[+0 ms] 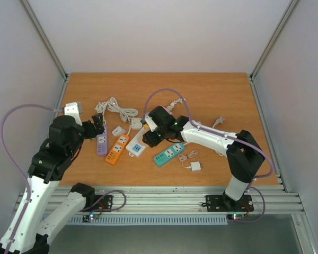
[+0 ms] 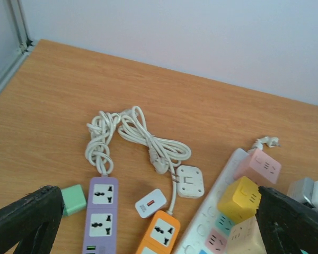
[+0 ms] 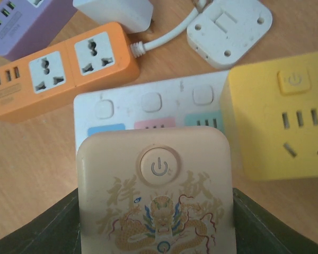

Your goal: Insert the plug

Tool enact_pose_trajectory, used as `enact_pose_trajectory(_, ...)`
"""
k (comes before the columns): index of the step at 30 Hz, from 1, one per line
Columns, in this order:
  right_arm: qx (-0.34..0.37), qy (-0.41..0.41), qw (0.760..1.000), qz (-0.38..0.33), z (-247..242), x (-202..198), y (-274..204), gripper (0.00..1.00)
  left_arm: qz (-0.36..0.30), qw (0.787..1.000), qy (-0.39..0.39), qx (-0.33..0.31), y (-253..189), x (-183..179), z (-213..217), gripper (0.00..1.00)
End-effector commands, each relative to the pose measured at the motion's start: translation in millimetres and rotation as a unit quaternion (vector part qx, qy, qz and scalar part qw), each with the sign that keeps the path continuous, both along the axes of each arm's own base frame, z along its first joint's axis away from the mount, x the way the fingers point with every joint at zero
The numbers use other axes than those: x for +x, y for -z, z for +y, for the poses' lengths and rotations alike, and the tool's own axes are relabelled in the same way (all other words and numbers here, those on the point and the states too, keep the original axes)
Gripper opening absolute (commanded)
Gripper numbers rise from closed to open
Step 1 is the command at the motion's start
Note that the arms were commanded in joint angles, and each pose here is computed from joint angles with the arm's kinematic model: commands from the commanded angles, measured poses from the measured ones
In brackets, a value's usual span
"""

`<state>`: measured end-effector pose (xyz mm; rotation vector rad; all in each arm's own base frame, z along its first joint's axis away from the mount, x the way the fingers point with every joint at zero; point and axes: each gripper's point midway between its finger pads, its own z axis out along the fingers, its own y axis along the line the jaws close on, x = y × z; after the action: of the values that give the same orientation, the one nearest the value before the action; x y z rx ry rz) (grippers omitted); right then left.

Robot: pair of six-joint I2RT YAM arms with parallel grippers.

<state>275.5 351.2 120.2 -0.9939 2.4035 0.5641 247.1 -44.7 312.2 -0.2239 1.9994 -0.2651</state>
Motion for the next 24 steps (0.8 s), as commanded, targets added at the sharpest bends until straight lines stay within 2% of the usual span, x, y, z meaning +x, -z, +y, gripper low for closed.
enact_pose_trajectory(1, -0.007, -0.038, 0.997, -0.059, 13.8, 16.7, -14.1, 0.39, -0.011, 0.999, -0.014, 0.047, 0.4, 2.3, 11.0, 0.99)
enact_pose_trajectory(11, -0.004, -0.058, 0.997, -0.043, 24.0, 14.0, -3.8, 0.39, -0.012, 0.998, -0.013, 0.056, 11.0, 0.7, 12.7, 0.99)
enact_pose_trajectory(24, -0.043, -0.05, 0.996, -0.053, 24.6, 22.8, 14.2, 0.39, -0.007, 0.998, -0.007, 0.058, 14.8, 2.0, 10.6, 0.99)
